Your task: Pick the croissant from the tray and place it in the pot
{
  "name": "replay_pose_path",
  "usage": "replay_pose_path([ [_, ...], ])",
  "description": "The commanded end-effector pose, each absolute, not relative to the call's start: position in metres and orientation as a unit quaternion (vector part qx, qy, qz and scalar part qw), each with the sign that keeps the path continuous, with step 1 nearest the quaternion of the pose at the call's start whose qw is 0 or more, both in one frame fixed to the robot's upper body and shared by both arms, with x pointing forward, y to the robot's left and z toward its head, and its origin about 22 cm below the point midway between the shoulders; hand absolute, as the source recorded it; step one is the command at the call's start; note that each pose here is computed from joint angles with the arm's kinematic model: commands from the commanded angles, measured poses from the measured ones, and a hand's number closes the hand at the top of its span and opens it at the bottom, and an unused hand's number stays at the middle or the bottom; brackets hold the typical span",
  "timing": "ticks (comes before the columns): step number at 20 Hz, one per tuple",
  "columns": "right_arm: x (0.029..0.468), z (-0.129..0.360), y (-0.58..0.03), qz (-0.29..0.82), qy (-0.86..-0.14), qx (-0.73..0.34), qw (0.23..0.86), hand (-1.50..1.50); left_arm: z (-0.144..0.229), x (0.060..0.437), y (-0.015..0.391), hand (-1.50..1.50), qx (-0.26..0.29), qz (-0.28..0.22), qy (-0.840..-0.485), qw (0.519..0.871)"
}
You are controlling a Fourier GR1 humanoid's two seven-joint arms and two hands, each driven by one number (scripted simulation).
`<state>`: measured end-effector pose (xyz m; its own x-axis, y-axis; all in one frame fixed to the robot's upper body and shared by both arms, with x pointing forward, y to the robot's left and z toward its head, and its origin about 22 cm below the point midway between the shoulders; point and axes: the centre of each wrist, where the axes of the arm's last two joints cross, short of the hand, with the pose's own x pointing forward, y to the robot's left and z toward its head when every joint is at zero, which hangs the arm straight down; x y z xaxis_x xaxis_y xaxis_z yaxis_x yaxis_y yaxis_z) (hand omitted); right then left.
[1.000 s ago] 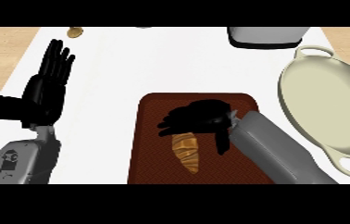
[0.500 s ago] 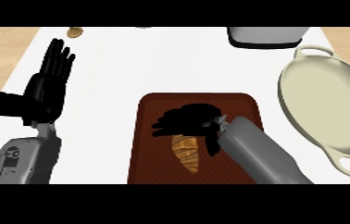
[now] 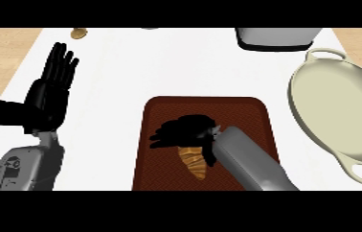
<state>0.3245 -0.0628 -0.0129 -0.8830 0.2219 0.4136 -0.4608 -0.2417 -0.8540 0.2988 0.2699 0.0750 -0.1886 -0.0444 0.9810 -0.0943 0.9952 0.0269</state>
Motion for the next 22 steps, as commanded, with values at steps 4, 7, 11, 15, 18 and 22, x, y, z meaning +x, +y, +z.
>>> replay_pose_path([
  [4, 0.320, -0.023, -0.048, 0.788, -0.578, 0.156, 0.145, 1.50, 0.076, 0.308, 0.269, 0.00, 0.046, 0.026, -0.772, 0.633],
  [7, 0.298, -0.024, -0.044, 0.773, -0.601, 0.155, 0.132, 1.50, 0.084, 0.289, 0.285, 0.00, 0.047, 0.017, -0.768, 0.639],
  [11, 0.300, -0.035, -0.046, 0.771, -0.606, 0.144, 0.130, 1.50, 0.088, 0.290, 0.266, 0.00, 0.042, 0.018, -0.770, 0.636],
  [15, 0.286, -0.041, -0.050, 0.758, -0.626, 0.133, 0.124, 1.50, 0.073, 0.303, 0.258, 0.00, 0.049, 0.017, -0.772, 0.634],
  [18, 0.303, -0.005, -0.072, 0.737, -0.662, 0.077, 0.113, 1.50, 0.083, 0.311, 0.280, 0.00, 0.052, 0.023, -0.769, 0.637],
  [22, 0.307, 0.023, -0.089, 0.702, -0.692, 0.063, 0.152, 1.50, 0.094, 0.303, 0.280, 0.00, 0.048, 0.031, -0.770, 0.635],
])
